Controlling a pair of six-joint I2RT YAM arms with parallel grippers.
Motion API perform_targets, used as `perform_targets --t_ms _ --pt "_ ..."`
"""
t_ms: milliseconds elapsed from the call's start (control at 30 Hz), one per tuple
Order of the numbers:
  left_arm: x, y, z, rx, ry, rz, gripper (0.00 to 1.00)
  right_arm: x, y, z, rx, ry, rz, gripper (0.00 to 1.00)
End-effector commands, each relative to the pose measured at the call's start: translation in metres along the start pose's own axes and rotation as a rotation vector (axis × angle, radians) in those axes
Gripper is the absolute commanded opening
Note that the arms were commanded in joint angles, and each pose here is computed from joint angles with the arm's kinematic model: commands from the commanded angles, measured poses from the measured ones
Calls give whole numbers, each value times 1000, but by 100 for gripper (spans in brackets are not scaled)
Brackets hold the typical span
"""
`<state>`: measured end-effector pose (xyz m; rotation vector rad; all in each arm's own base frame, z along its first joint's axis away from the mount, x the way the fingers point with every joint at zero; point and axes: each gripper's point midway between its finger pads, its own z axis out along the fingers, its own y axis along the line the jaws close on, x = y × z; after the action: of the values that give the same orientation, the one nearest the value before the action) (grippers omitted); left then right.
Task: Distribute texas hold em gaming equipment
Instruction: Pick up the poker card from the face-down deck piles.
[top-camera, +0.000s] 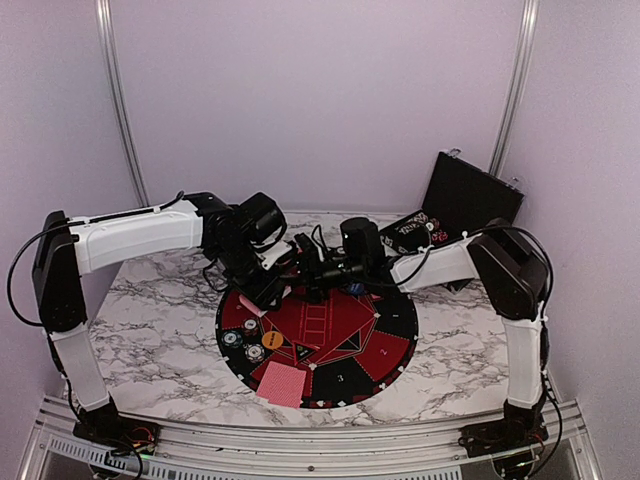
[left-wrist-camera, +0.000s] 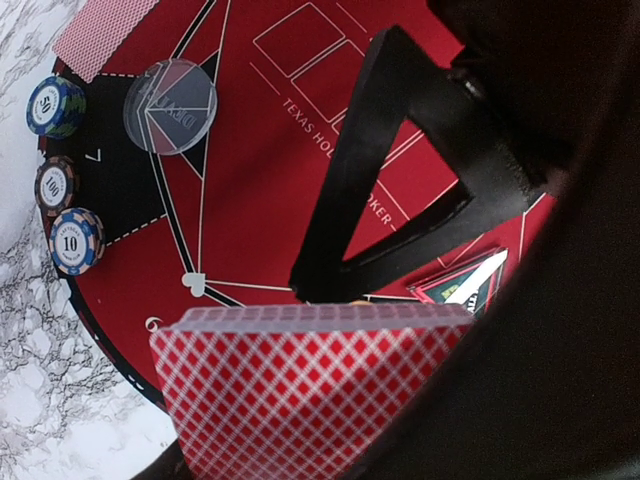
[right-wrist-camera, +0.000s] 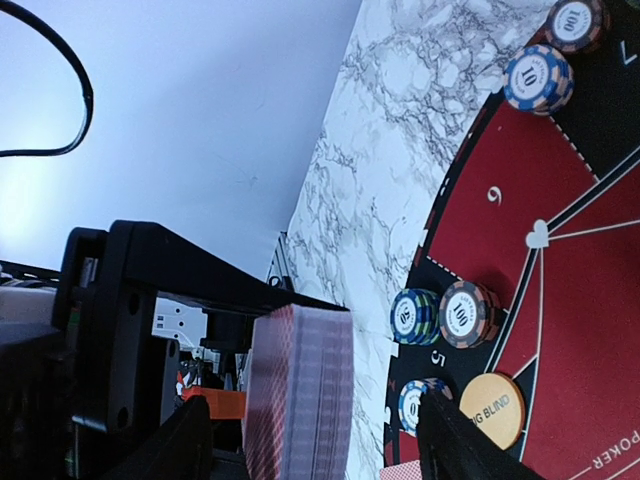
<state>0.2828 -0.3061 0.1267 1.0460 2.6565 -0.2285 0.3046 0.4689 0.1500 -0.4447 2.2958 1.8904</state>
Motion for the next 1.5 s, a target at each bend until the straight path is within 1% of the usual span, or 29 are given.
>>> perform_targets --t_ms 0,100,300,467,833,1133,1467 --pt "-5 -4 -4 3 -5 16 28 -4 9 14 -23 9 -30 68" --pt "-5 -4 -5 1 -7 18 28 -1 3 17 -11 18 -25 65" --pt "-5 -1 -9 -12 -15 19 28 -2 -8 15 37 12 -28 54" --pt "-4 -1 -9 -15 -14 17 28 -7 -16 6 68 -13 -29 50" --pt "-1 0 -7 -16 -5 15 28 -14 -8 -5 66 -36 -49 50" --pt "2 1 -5 -17 2 10 28 -17 2 -11 52 -49 -66 57" --pt "3 1 -5 -19 6 8 28 -21 8 -22 46 -71 -72 57"
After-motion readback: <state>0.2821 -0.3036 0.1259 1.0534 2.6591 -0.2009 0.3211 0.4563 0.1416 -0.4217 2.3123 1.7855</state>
